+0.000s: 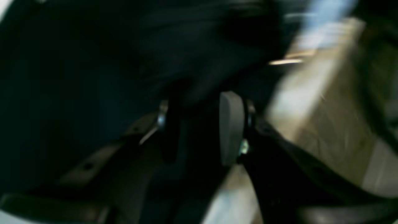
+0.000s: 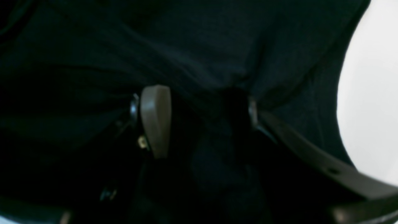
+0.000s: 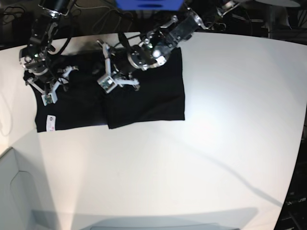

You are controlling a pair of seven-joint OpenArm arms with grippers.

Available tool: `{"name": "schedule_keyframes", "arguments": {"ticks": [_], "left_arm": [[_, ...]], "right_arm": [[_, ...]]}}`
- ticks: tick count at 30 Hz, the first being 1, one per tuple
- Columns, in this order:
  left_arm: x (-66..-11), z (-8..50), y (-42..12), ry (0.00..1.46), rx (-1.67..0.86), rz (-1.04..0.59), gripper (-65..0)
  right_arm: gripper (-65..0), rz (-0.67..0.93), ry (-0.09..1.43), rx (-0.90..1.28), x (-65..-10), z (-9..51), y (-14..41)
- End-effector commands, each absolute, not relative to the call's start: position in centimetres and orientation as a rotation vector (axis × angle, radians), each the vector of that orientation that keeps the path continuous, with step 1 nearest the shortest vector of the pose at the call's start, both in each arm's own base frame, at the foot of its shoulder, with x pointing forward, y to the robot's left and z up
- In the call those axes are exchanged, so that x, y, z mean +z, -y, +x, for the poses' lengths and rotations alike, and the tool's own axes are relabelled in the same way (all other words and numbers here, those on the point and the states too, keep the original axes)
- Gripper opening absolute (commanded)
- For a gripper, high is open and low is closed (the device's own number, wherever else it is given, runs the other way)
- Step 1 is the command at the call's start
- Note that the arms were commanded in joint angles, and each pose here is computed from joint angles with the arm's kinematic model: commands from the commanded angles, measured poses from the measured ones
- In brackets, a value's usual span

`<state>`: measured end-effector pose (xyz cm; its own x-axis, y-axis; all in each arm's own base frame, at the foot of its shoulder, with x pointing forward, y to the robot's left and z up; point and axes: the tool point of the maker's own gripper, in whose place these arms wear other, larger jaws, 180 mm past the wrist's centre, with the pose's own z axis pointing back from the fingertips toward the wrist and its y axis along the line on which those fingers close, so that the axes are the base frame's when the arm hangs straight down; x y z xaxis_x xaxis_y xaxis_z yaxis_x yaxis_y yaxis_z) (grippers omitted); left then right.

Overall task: Fold the T-shirt properly
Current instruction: 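Release the folded end and move the left gripper to the shirt's edge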

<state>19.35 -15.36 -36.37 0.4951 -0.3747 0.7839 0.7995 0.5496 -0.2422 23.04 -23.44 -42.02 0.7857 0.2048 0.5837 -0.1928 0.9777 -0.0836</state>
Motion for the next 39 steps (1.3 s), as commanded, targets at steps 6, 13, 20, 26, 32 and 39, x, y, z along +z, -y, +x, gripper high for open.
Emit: {"name": "schedule_keyframes", "arguments": {"ticks": [6, 13, 20, 26, 32, 39], "left_arm": [[-33.5, 19.9, 15.9, 0.832, -0.804, -0.689, -44.2], [-32.3, 25.5, 3.9, 0.930, -0.516, -0.518, -44.2], [-36.7, 27.5, -9.7, 0.837, -0.066, -0.412, -44.2], [-40.5, 26.9, -11.2, 0.740, 0.014, -0.405, -44.2], [-40.4, 27.8, -9.3, 0.740, -0.035, -0.432, -44.2], [-39.8, 28.6, -8.4, 0.755, -0.060, -0.445, -44.2]], "right_arm": [[-33.1, -0.079, 0.680, 0.188, -39.7, 23.5, 24.7], [-29.6, -0.158, 0.830, 0.114, -34.7, 25.3, 25.8], [-27.5, -0.185, 0.831, 0.122, -34.4, 26.1, 27.4], [-27.4, -0.173, 0.743, 0.105, -37.3, 26.2, 29.6], [-27.4, -0.194, 0.671, 0.032, -39.4, 26.0, 32.0], [-27.7, -0.134, 0.597, 0.006, -42.4, 25.0, 31.5]]}}
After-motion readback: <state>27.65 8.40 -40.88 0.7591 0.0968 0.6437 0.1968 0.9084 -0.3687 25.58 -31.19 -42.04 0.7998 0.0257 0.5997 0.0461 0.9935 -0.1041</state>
